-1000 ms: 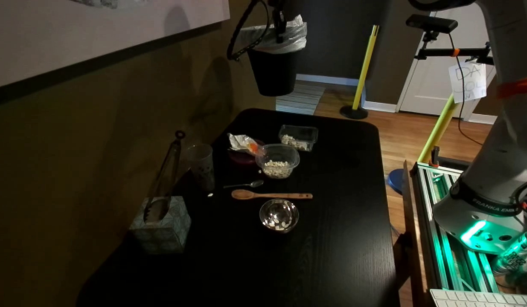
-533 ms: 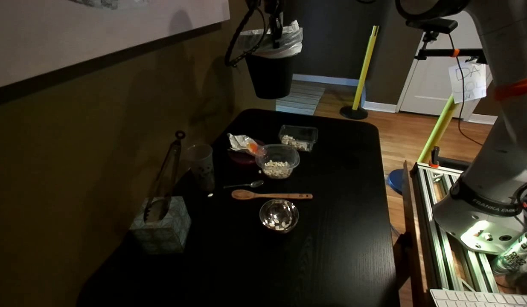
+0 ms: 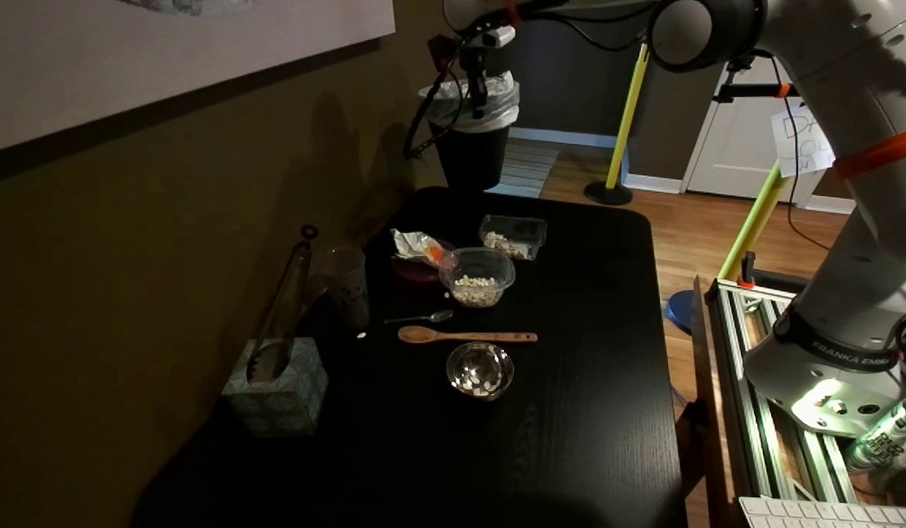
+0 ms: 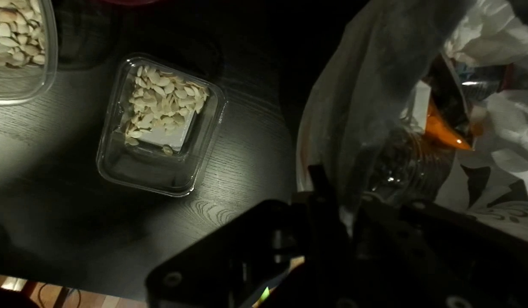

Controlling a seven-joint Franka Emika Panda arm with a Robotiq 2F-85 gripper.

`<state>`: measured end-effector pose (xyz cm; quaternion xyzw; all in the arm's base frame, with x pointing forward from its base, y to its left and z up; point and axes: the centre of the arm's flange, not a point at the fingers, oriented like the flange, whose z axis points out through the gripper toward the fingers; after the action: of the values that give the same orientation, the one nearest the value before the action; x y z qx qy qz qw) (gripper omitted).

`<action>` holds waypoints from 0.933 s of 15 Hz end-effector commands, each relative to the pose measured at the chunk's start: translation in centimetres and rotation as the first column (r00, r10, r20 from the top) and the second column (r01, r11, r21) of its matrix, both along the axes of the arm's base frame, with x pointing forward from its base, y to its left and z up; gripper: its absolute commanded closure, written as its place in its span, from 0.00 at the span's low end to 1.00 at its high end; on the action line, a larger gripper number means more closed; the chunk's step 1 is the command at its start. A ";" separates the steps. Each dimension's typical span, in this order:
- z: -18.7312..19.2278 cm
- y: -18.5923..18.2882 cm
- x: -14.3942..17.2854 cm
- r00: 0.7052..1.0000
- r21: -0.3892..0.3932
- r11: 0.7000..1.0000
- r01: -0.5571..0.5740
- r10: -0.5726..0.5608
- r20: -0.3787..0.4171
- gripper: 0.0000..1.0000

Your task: Pick up the black bin and put it on the top right side of the table

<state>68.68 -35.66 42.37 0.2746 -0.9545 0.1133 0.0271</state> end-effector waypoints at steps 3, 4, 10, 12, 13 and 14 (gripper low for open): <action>-3.7 -2.7 3.3 0.994 0.037 0.999 0.003 -0.007 0.113 0.99; -4.1 -2.9 3.6 0.991 0.043 0.999 0.004 -0.010 0.135 0.99; -5.3 -1.7 2.2 0.994 0.053 0.999 0.008 -0.014 0.112 0.99; -5.9 -2.3 3.0 0.989 0.012 1.000 0.009 -0.011 0.145 0.99; -6.3 -2.5 3.3 0.987 -0.004 1.000 0.006 -0.005 0.158 0.99; -6.7 -2.7 3.5 0.986 -0.012 1.000 0.004 -0.001 0.165 0.99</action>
<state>71.13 -37.63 36.27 0.2640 -0.9574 0.1118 -0.0357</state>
